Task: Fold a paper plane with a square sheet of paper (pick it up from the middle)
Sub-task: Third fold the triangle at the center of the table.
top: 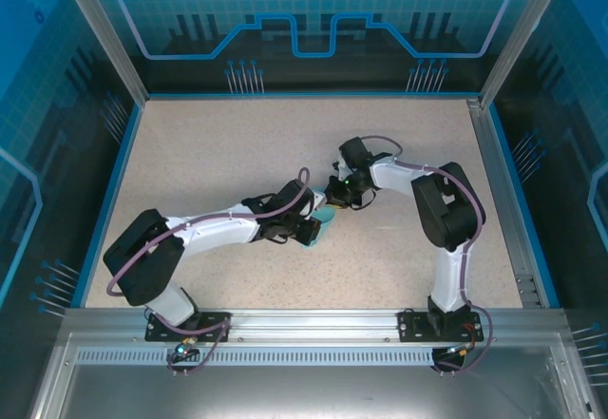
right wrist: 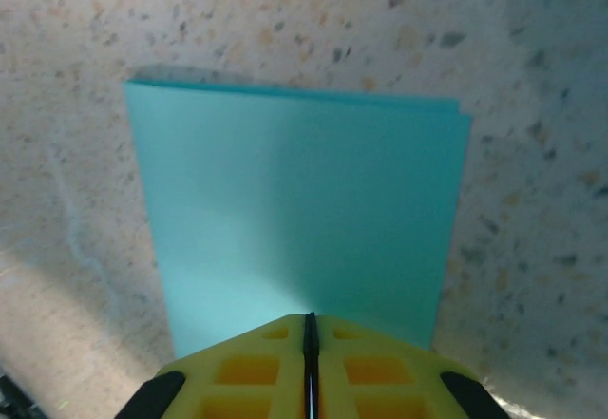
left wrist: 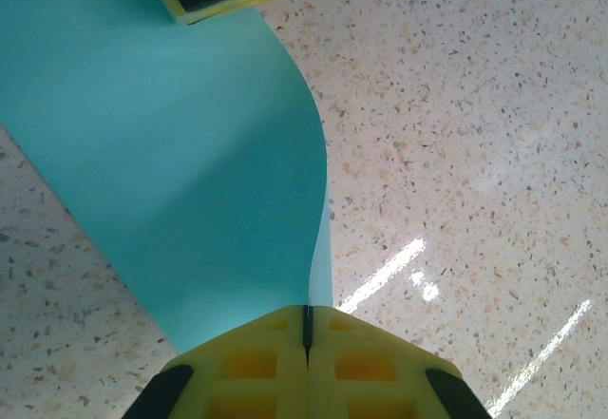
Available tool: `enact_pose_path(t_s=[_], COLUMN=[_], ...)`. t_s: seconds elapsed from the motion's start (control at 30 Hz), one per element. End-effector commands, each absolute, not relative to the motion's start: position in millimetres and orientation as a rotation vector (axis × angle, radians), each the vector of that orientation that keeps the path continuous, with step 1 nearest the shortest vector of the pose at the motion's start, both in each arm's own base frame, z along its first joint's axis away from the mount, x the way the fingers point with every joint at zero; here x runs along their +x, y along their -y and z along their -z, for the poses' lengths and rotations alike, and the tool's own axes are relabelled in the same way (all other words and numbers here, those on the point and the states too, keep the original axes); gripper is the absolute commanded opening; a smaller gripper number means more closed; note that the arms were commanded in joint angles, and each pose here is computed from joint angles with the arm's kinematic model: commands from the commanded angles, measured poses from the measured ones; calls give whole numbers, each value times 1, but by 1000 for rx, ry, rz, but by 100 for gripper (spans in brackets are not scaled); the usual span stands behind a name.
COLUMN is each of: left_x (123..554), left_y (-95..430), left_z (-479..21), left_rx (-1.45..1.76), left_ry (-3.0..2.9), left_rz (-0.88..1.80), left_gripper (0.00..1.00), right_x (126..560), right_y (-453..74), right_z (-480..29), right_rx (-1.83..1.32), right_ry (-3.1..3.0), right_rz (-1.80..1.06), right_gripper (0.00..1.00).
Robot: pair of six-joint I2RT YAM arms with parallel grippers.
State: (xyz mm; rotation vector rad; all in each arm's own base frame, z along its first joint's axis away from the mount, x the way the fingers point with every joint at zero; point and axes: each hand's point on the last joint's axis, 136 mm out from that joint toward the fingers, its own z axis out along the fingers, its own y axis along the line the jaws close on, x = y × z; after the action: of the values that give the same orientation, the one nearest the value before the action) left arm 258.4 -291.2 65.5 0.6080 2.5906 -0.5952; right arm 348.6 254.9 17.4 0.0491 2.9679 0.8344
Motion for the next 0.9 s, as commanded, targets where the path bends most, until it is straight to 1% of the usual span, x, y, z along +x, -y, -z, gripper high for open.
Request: enact_pose_path(t_s=[0.0,0.23,0.53,0.87], left_x=[259,271,287,290], left_y=[288,282,278,266], left_z=[-58,-49,-52,-43], left_rx=[595,561,537,502], left_ry=[-2634,-2670,-2661,-2696], left_rz=[605,554,541,458], left_gripper=[0,0,0,1], right_x=[337,332,330,331], right_y=[-251,-251,-248,-246], right_z=[-5,2,8,2], right_rx=[-59,-103,-99,-83], right_ry=[-3049,-3081,-3099,-3092], right_rz=[-700,-654,-630,-620], right_gripper=[9,10,10,11])
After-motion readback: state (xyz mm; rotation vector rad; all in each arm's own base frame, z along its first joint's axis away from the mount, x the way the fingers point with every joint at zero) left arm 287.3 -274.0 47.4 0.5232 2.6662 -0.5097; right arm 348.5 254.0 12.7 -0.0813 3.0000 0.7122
